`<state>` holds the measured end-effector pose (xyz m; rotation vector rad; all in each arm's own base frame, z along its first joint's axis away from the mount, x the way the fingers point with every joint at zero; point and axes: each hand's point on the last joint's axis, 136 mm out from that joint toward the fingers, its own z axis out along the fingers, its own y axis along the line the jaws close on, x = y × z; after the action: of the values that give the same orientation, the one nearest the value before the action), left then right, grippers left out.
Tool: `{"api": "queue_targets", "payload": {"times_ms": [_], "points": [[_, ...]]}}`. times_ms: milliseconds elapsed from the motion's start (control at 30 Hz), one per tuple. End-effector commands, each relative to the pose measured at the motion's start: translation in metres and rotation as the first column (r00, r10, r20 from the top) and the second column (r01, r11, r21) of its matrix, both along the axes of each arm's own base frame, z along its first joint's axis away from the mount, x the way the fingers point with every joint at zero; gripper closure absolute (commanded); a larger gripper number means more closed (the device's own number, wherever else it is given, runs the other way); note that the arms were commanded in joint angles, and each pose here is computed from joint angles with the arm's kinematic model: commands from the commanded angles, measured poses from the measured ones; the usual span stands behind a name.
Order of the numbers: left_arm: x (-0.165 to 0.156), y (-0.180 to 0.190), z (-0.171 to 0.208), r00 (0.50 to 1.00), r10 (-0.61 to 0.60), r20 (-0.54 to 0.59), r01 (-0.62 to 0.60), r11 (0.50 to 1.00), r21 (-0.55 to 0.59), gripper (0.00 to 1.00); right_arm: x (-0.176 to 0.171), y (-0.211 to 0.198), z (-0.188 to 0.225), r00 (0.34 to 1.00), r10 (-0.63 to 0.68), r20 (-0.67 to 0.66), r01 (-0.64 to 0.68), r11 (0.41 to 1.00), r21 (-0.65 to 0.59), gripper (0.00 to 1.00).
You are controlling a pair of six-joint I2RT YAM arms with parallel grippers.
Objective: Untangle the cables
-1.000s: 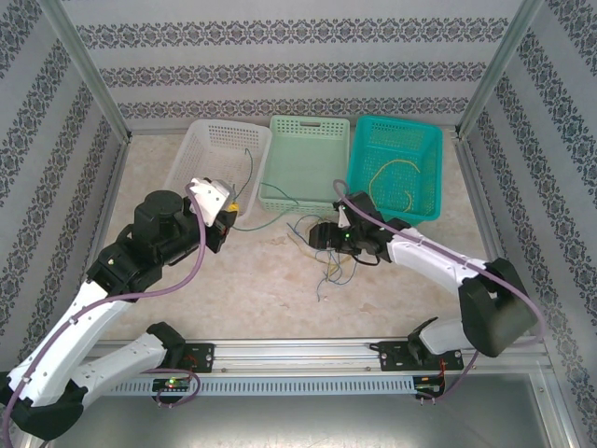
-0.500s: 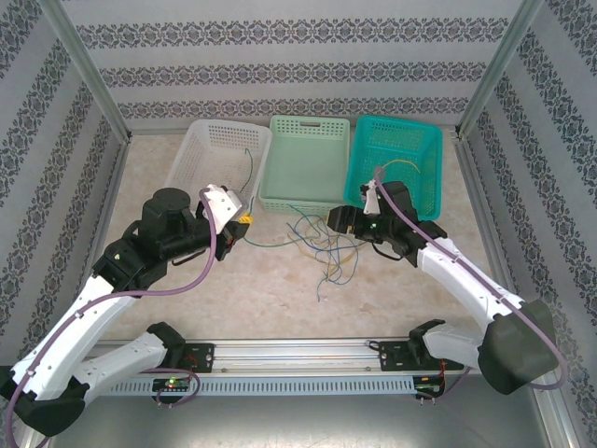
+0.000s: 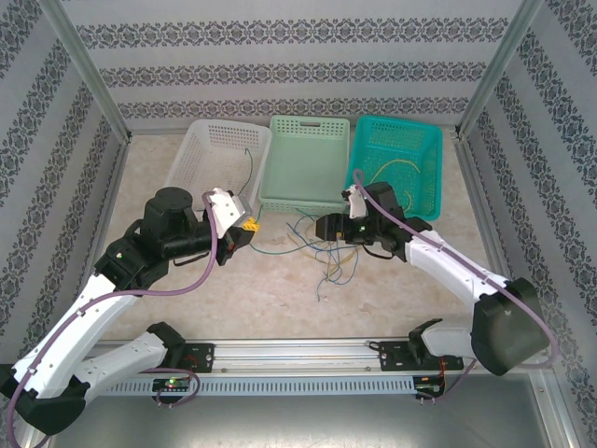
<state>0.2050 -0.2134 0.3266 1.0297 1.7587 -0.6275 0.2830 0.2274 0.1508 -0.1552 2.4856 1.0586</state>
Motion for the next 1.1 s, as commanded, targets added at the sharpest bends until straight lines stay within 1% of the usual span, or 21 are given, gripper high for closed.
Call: {"api": "queue_targets", "payload": {"times_ms": [0,233,300,333,367,500,567,600,667,733,800,900,1000,1067], "points": [[-0.004,-0.004,0.012,0.999,-0.040,0.019,0.040,0.998,-0.040,0.98,0.013,0.014,0.014,0.996,0.044,0.071,-0.046,0.999,0.026,0.22],[-0.005,-0.006,0.014,0.999,-0.046,0.011,0.047,0.997,-0.059,0.98,0.020,0.027,0.014,0.994,0.075,0.081,-0.079,0.996,0.048,0.23],[-0.005,-0.008,0.016,0.999,-0.050,0.014,0.051,0.996,-0.071,0.98,0.023,0.030,0.013,0.994,0.075,0.082,-0.079,0.996,0.050,0.26],[-0.006,-0.008,0.017,0.998,-0.053,0.015,0.054,0.996,-0.075,0.98,0.025,0.031,0.014,0.994,0.074,0.085,-0.078,0.996,0.053,0.29],[-0.005,-0.008,0.017,0.999,-0.051,0.016,0.052,0.996,-0.076,0.98,0.026,0.032,0.015,0.994,0.074,0.086,-0.079,0.995,0.055,0.36],[-0.004,-0.006,0.016,0.999,-0.036,0.016,0.037,0.997,-0.071,0.98,0.029,0.032,0.014,0.995,0.056,0.087,-0.061,0.997,0.055,0.73],[-0.003,-0.003,0.014,1.000,-0.018,0.019,0.019,0.998,-0.066,0.98,0.029,0.030,0.012,0.996,0.038,0.084,-0.043,0.998,0.050,0.87],[-0.002,-0.002,0.014,1.000,-0.008,0.023,0.009,0.998,-0.064,0.98,0.030,0.028,0.011,0.997,0.023,0.078,-0.027,0.999,0.048,0.91],[0.001,0.002,0.013,0.999,0.020,0.032,-0.018,0.998,-0.056,0.99,0.032,0.021,0.007,0.998,-0.018,0.057,0.016,0.999,0.040,0.94],[0.003,0.007,0.009,0.998,0.046,0.040,-0.045,0.998,-0.035,0.98,0.038,0.007,-0.002,0.995,-0.096,0.014,0.096,0.995,0.022,1.00],[0.009,0.014,0.003,0.995,0.090,0.053,-0.090,0.996,-0.002,0.98,0.043,-0.010,-0.015,0.980,-0.191,-0.055,0.193,0.981,0.020,1.00],[0.014,0.022,-0.003,0.988,0.130,0.079,-0.133,0.990,0.036,0.97,0.049,-0.032,-0.033,0.935,-0.314,-0.167,0.322,0.946,0.027,1.00],[0.016,0.025,-0.005,0.984,0.149,0.100,-0.153,0.987,0.037,0.97,0.050,-0.045,-0.052,0.879,-0.380,-0.287,0.406,0.913,0.033,1.00],[0.017,0.028,-0.006,0.980,0.164,0.111,-0.169,0.985,0.036,0.97,0.050,-0.051,-0.061,0.847,-0.409,-0.340,0.444,0.895,0.032,1.00]]}}
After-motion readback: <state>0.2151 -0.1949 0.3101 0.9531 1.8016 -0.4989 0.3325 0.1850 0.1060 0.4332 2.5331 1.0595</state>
